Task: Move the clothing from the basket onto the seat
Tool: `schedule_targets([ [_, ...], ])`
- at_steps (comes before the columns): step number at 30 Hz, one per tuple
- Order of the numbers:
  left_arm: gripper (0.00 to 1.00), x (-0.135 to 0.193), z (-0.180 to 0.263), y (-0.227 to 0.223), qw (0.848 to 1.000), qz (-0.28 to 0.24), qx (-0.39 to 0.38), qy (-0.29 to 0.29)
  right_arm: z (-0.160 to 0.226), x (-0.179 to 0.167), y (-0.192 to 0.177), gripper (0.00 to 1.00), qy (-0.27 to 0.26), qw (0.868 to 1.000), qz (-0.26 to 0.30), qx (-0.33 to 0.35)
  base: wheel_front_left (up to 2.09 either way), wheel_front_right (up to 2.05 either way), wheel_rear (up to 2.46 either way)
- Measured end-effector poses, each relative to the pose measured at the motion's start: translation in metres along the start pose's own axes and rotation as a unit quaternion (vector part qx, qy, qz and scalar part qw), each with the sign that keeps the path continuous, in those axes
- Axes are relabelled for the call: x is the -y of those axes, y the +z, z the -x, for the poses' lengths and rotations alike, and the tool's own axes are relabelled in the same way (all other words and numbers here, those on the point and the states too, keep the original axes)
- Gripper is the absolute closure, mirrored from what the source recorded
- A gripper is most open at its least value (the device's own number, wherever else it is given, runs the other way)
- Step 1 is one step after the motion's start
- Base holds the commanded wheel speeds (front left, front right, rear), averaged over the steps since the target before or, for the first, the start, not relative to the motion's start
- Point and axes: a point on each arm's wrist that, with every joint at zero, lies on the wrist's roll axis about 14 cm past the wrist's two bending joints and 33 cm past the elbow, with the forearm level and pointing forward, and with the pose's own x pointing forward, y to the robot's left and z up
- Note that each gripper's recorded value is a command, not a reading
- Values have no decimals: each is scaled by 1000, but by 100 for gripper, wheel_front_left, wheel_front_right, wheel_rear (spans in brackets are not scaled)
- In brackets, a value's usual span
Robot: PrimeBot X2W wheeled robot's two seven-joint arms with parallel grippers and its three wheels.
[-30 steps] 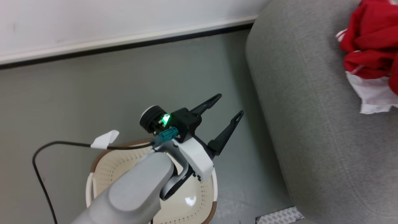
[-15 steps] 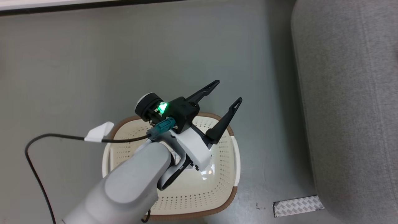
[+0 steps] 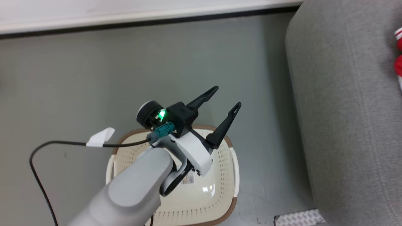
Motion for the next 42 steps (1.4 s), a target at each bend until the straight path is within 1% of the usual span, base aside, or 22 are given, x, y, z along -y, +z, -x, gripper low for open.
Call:
schedule_targets([
  [4,0,8,5,11,1000,0,6,2,19,0,4,0,10,1000,15,5,0,0,0],
  [7,0,13,11,22,1000,-1,13,10,37,2,-4,0,18,1000,22,-6,0,0,0],
  [10,0,19,19,31,1000,-3,17,17,60,15,-6,0,13,999,33,-11,0,0,0],
  [14,0,27,31,42,999,-2,23,29,89,14,1,0,30,999,32,6,0,0,0],
  [16,0,30,38,47,999,-2,26,36,106,16,7,0,35,998,43,24,0,0,0],
  [19,0,36,45,63,998,-5,45,44,133,21,28,0,38,995,54,75,0,0,0],
  [23,0,41,60,80,996,-14,64,55,164,12,48,0,62,986,54,145,0,0,0],
  [26,0,38,73,92,994,-22,79,74,186,0,64,0,82,974,57,203,0,0,0],
  [29,0,32,89,105,990,-23,96,99,205,-15,78,0,103,958,58,262,0,0,0],
  [32,0,18,109,114,984,-22,110,137,219,-47,86,0,142,939,53,309,0,0,0],
  [36,0,0,136,119,976,-18,120,182,231,-85,95,0,182,913,56,361,0,0,0],
  [38,0,-8,151,122,970,-19,127,205,239,-105,97,0,196,897,73,389,0,0,0],
  [39,0,-13,159,124,967,-20,131,217,243,-116,98,0,209,889,71,401,0,0,0],
  [42,0,-21,180,131,959,-25,144,243,250,-142,92,0,228,872,82,426,0,0,0],
])
